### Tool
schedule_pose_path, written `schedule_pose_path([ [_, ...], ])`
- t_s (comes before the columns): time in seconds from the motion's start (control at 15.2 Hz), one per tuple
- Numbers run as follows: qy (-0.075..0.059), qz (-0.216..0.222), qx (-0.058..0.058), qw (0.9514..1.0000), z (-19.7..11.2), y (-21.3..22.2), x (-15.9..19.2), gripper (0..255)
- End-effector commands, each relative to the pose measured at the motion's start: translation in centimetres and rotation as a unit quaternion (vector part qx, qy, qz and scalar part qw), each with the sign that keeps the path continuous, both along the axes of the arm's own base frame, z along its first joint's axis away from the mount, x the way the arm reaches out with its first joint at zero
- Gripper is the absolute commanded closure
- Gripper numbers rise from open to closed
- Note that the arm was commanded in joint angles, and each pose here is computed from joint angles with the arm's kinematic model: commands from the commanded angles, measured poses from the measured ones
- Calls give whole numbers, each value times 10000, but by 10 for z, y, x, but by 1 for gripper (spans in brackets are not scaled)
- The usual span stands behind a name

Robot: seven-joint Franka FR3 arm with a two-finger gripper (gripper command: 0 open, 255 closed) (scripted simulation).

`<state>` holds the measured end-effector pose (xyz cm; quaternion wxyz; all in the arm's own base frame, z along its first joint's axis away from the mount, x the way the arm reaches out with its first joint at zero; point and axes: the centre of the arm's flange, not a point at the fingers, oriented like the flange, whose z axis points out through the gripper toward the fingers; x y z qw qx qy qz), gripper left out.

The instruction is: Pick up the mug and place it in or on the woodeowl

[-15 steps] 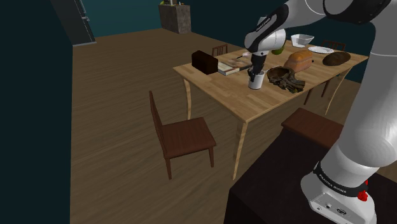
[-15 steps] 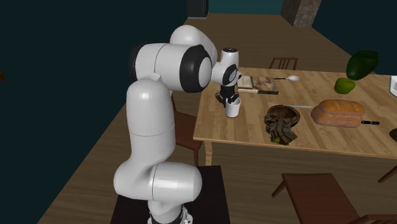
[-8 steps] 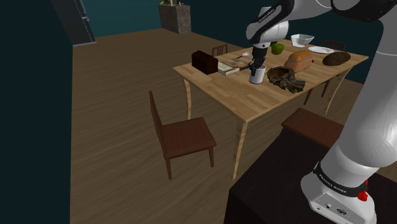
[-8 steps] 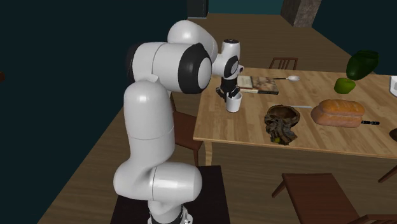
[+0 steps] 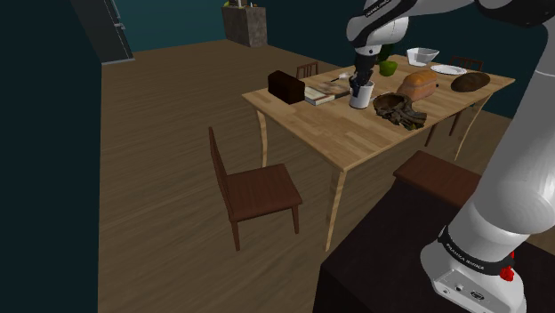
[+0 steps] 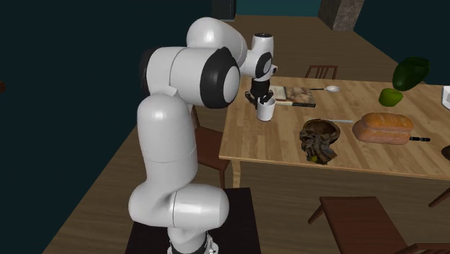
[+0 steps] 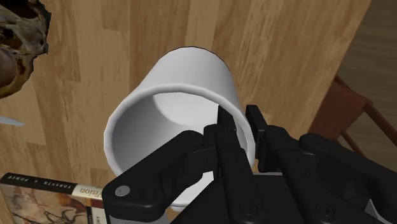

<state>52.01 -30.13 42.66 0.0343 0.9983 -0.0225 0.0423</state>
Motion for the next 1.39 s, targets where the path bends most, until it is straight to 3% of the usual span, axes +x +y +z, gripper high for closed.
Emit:
schedule_pose_path([
  [0.0,1,0,0,10000,11,0,0,255],
  [0.13,1,0,0,10000,18,0,0,255],
  [1.32,1,0,0,10000,37,-230,-59,255],
])
